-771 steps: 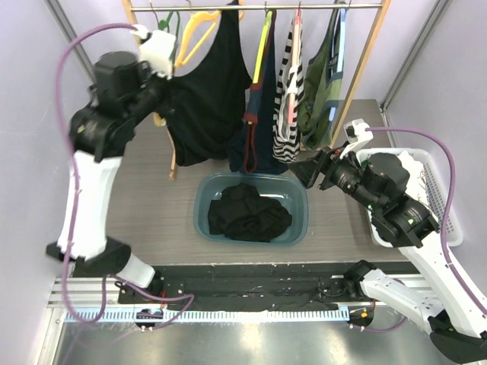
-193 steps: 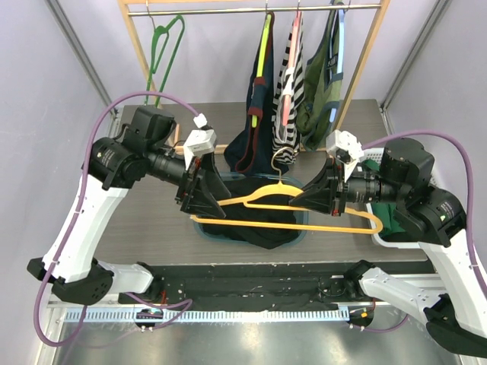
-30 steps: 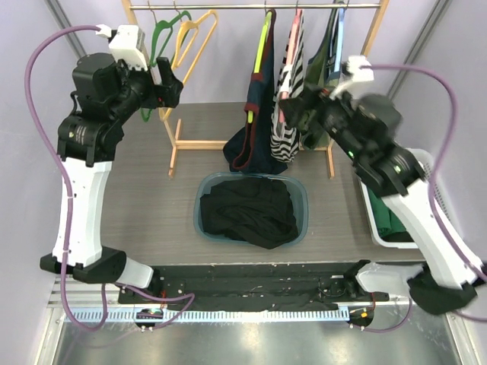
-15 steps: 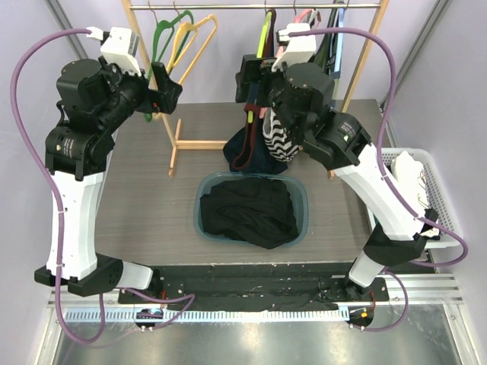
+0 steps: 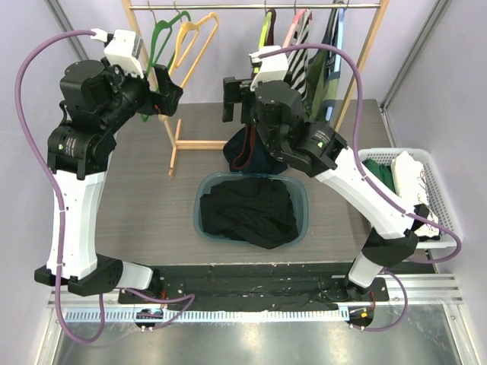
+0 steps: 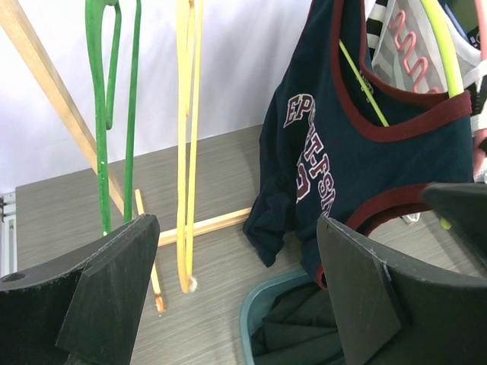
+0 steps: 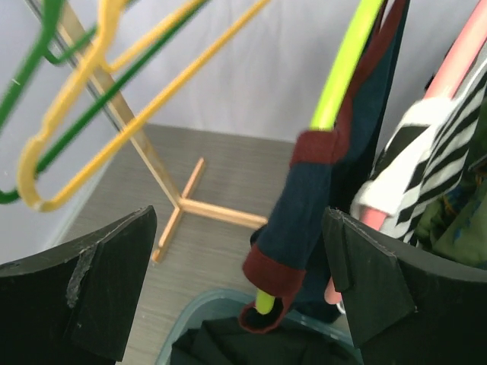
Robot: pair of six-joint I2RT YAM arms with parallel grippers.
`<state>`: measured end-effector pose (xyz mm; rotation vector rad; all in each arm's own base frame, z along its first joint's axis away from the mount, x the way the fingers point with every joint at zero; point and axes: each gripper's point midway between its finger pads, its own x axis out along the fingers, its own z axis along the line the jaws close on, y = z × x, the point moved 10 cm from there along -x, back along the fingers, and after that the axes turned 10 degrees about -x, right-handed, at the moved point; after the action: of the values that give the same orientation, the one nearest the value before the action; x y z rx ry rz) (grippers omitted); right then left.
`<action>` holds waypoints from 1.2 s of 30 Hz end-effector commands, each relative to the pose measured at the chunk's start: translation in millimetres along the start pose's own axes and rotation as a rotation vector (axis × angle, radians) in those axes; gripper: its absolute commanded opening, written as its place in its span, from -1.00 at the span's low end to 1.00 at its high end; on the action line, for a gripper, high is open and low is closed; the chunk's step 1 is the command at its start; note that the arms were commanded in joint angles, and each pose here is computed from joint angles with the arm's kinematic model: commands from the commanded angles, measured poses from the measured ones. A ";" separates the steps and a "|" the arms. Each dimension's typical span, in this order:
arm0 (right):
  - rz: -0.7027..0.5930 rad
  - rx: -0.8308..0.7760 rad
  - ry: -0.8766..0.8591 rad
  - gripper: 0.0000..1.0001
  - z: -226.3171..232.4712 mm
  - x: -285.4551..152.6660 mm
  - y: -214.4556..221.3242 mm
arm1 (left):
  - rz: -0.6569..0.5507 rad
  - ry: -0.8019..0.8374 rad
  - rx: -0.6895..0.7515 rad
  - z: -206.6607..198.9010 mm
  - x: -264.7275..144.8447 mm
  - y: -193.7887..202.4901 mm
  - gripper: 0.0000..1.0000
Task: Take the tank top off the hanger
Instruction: Pick up the hanger from the clothesline.
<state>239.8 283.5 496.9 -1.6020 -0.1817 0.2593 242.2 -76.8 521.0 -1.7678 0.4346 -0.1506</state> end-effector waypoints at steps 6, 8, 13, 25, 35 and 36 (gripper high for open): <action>-0.009 0.187 0.065 0.99 -65.0 -11.7 13.5 | -0.060 0.023 0.014 -3.7 -12.7 -10.2 0.79; -0.014 0.186 0.073 1.00 -72.2 -19.4 13.4 | -0.055 0.022 0.013 -3.3 -11.5 -9.2 0.79; -0.028 0.181 0.086 0.99 -82.0 -28.1 11.3 | -0.052 0.023 0.008 -3.0 -10.2 -8.4 0.78; 0.006 0.111 -0.021 0.99 -58.1 1.6 0.4 | -0.043 0.016 0.012 -1.1 -10.1 -5.3 0.77; 0.052 0.024 0.076 0.45 -67.7 2.2 13.5 | -0.031 0.021 0.011 -1.1 -8.7 -3.4 0.77; 0.056 0.010 0.078 0.36 -68.2 2.4 15.1 | -0.030 0.025 0.010 -1.8 -9.0 -3.4 0.77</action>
<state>268.5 233.6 470.1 -1.5896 -0.0763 0.3141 242.2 -76.3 516.7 -1.7623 0.4435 -0.1383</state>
